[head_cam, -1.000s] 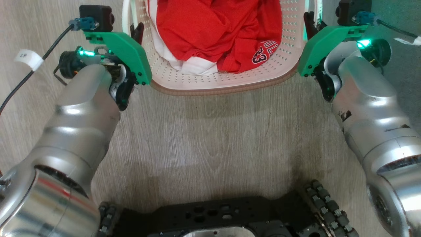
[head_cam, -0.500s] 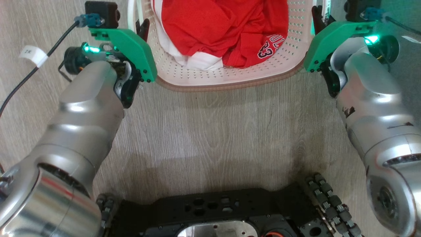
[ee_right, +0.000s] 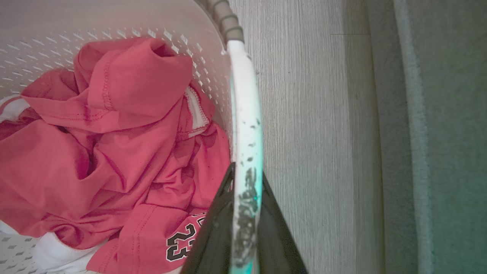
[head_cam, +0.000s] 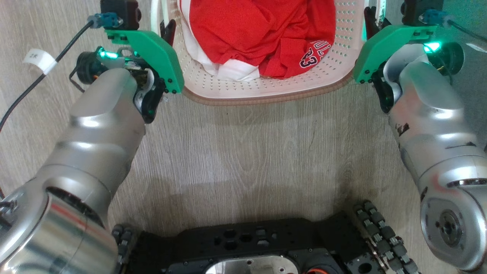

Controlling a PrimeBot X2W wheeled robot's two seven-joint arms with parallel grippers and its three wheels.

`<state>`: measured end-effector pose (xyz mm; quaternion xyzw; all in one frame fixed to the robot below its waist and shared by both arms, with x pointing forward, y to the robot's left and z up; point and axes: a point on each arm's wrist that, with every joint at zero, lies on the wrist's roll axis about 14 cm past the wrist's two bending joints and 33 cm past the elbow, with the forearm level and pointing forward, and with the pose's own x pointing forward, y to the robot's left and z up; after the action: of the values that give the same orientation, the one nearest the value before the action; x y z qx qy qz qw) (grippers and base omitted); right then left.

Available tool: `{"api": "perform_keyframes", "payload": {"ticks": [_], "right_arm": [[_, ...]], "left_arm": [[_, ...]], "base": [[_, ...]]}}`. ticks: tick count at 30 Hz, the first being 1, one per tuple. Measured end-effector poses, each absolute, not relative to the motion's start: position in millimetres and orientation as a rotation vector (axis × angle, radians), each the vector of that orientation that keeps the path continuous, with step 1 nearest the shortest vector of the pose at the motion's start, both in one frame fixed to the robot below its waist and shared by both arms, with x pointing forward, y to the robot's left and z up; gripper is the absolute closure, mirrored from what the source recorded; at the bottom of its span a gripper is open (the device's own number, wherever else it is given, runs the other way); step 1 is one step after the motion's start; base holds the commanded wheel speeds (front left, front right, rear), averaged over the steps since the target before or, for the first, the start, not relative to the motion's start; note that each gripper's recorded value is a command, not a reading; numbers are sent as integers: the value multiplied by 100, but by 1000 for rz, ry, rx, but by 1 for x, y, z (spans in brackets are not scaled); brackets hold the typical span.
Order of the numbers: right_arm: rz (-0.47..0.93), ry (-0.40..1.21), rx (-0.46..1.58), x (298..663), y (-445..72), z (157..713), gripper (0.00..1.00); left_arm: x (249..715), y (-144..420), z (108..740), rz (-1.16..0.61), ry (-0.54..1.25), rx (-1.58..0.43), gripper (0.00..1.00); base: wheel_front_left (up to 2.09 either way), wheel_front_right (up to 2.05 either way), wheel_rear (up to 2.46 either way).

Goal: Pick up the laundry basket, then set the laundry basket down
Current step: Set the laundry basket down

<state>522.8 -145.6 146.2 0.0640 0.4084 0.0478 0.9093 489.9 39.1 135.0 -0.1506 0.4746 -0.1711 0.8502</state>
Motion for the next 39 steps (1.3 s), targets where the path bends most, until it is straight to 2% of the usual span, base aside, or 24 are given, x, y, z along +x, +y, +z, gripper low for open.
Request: {"api": "perform_keyframes", "payload": {"ticks": [18,19,20,25,34,39], "right_arm": [[114,846,130,522,-140,148,100],[108,846,141,522,-140,147,41],[100,845,151,523,-140,147,0],[85,835,140,528,-151,148,0],[135,811,171,535,-136,158,0],[143,769,170,542,-134,173,0]], "left_arm": [[487,39,139,-362,1016,-329,100],[488,38,141,-370,1011,-332,47],[488,37,142,-380,1008,-327,0],[488,53,141,-373,1019,-301,0],[489,47,143,-387,1015,-323,0],[501,57,155,-337,943,-329,0]], "base": [[0,0,0],[0,0,0],[0,0,0],[0,0,0],[0,0,0],[0,0,0]]}}
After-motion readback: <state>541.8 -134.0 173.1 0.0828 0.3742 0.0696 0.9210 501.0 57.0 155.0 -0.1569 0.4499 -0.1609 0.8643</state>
